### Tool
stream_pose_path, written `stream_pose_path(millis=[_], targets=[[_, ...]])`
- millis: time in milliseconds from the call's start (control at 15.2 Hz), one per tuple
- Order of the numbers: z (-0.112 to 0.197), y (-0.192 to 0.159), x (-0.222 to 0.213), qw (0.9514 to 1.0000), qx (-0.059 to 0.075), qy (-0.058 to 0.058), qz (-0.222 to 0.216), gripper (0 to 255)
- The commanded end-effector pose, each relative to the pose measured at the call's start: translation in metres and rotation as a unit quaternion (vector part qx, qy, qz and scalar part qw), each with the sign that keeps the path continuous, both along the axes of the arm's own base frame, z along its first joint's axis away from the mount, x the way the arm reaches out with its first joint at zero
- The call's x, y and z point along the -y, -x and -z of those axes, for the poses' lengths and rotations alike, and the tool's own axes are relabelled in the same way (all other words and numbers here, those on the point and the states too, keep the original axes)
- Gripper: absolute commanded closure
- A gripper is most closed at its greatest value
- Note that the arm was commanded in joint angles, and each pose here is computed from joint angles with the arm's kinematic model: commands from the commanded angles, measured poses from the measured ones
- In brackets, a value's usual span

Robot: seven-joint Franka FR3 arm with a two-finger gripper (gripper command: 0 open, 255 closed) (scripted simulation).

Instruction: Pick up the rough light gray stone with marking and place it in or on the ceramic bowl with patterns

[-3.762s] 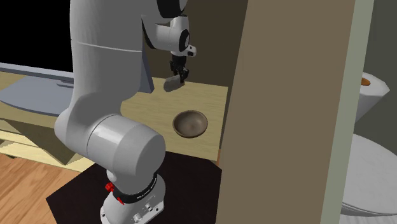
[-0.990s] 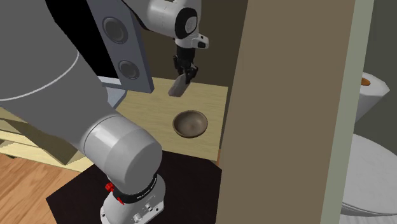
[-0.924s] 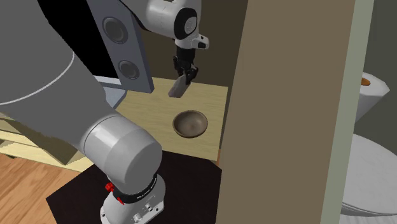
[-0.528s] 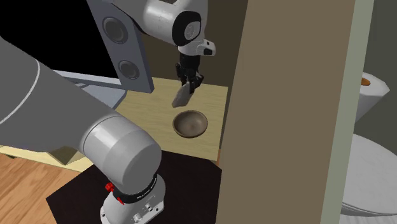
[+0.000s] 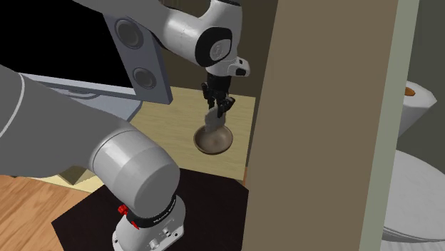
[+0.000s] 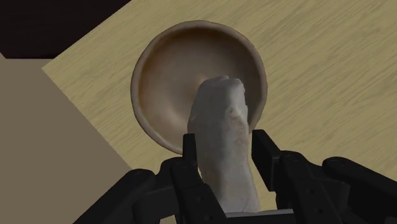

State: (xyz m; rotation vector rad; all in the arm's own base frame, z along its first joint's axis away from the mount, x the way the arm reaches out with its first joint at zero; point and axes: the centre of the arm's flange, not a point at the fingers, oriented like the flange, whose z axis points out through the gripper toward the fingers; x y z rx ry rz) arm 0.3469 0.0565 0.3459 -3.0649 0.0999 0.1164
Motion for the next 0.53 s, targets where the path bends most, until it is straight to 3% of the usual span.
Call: stream_pose_path(millis=[0,462], targets=[[0.010,0.000,0.001,1.0000,0.001,0.000,0.000,255],[0.047,0.000,0.001,1.0000,0.001,0.000,0.000,255]])
